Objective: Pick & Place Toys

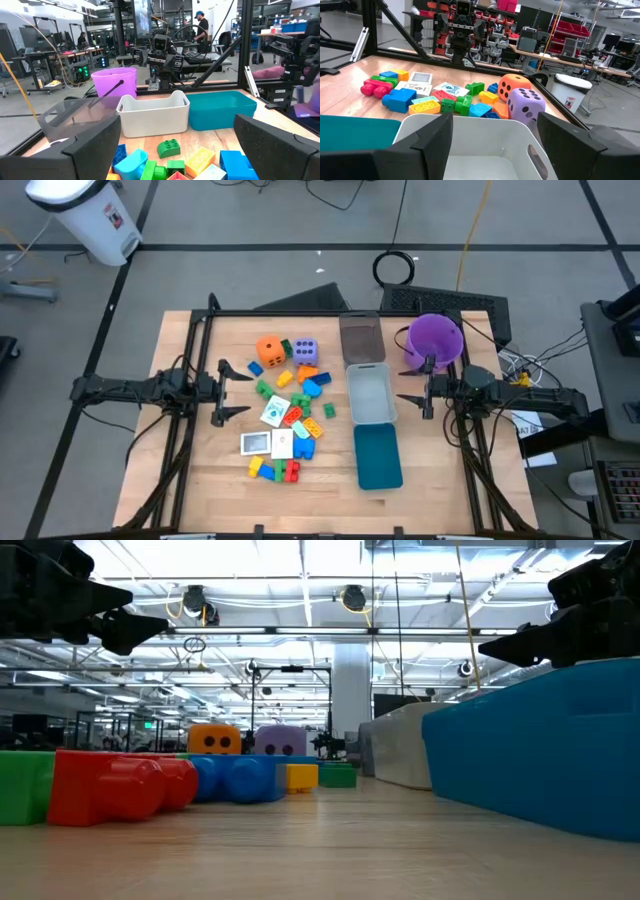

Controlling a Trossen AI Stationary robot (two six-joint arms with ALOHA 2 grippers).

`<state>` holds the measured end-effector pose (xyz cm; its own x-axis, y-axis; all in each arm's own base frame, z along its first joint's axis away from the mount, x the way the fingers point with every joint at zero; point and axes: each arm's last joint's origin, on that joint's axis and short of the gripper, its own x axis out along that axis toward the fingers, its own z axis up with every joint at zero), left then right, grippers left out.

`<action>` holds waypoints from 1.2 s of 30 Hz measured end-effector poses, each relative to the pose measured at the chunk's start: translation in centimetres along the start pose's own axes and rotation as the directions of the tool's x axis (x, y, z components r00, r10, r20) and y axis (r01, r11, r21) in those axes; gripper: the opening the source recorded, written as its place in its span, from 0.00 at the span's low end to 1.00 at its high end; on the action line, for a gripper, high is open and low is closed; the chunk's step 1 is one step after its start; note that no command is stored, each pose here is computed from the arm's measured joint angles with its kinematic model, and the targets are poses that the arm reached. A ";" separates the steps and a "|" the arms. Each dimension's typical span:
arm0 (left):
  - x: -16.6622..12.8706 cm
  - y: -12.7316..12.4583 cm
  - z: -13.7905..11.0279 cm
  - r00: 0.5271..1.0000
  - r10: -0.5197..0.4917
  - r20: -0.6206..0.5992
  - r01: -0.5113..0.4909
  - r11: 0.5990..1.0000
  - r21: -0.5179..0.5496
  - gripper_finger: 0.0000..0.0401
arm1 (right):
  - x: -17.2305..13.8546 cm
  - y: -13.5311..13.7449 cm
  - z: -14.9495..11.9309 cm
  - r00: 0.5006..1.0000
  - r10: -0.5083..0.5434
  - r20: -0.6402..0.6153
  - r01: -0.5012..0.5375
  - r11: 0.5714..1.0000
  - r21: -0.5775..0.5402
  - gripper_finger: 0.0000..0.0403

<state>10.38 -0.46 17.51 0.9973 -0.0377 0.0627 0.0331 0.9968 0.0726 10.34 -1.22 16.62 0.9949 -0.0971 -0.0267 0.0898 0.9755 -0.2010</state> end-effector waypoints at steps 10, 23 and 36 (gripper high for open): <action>0.0 0.0 0.0 1.000 0.000 0.000 0.000 1.000 0.000 0.98 | 0.0 0.0 0.0 1.000 0.000 -0.001 0.000 1.000 0.000 0.65; 0.0 0.2 0.7 0.996 0.050 0.071 -0.059 0.989 0.135 0.98 | 0.0 0.0 0.0 1.000 0.000 0.000 0.000 1.000 0.000 0.65; -0.3 0.4 2.4 0.964 0.098 0.247 -0.083 0.994 -0.070 0.98 | 0.0 0.0 0.0 1.000 0.000 -0.001 0.000 1.000 0.000 0.65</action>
<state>9.91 -0.21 19.93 0.9487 0.0440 0.3130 -0.0455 0.9990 -0.0025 10.35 -1.22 16.61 0.9949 -0.0974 -0.0272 0.0900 0.9755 -0.2008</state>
